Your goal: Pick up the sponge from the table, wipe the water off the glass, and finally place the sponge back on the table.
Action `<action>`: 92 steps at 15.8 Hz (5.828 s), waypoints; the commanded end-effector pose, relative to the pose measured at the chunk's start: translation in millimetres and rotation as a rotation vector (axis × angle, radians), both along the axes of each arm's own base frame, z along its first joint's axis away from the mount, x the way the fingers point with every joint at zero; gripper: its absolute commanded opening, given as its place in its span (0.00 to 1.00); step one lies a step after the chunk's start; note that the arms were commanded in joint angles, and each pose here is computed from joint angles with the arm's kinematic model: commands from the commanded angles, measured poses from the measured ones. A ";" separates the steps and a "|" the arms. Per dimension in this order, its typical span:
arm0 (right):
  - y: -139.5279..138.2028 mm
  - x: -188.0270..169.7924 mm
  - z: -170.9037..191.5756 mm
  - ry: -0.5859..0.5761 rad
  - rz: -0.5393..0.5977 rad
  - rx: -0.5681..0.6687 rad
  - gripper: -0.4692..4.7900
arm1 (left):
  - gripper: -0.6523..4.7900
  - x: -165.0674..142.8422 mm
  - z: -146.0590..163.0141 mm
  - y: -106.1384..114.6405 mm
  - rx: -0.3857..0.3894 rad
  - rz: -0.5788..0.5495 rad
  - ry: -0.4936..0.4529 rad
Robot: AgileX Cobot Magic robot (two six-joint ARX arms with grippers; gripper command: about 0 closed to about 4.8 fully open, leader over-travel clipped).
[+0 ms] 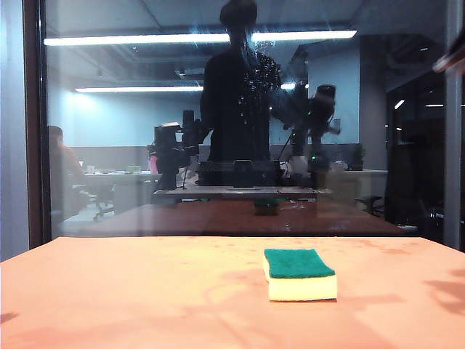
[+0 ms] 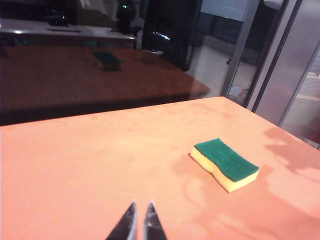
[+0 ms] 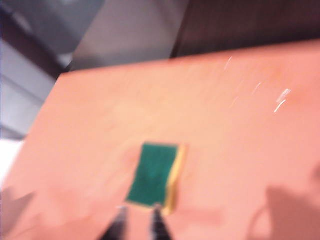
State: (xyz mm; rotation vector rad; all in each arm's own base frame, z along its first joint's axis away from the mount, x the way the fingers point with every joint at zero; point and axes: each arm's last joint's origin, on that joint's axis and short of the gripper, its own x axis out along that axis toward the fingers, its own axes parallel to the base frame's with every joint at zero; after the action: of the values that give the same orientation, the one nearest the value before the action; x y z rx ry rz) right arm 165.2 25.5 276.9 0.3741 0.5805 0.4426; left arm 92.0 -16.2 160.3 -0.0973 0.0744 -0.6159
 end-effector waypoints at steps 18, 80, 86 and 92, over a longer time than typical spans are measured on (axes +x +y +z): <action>73.3 143.8 -105.2 0.544 0.206 0.027 0.83 | 0.17 -1.6 -6.5 -0.7 -0.024 -0.027 0.104; 104.4 301.7 101.1 -0.790 0.087 -0.120 0.07 | 0.16 1.1 12.7 2.2 -0.017 0.091 -0.119; 102.2 311.6 84.2 -0.631 0.124 -0.215 0.07 | 0.16 1.2 12.5 2.3 -0.018 0.092 -0.116; 95.1 312.5 56.3 -0.401 0.165 -0.286 0.07 | 0.16 1.2 12.5 2.3 -0.018 0.091 -0.116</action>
State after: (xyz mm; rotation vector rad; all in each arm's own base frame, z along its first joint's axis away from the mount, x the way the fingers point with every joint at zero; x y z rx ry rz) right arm 478.0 121.8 327.7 -0.0343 0.3038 0.5685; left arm 93.1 -14.1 172.0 -0.0842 -0.0405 -0.5323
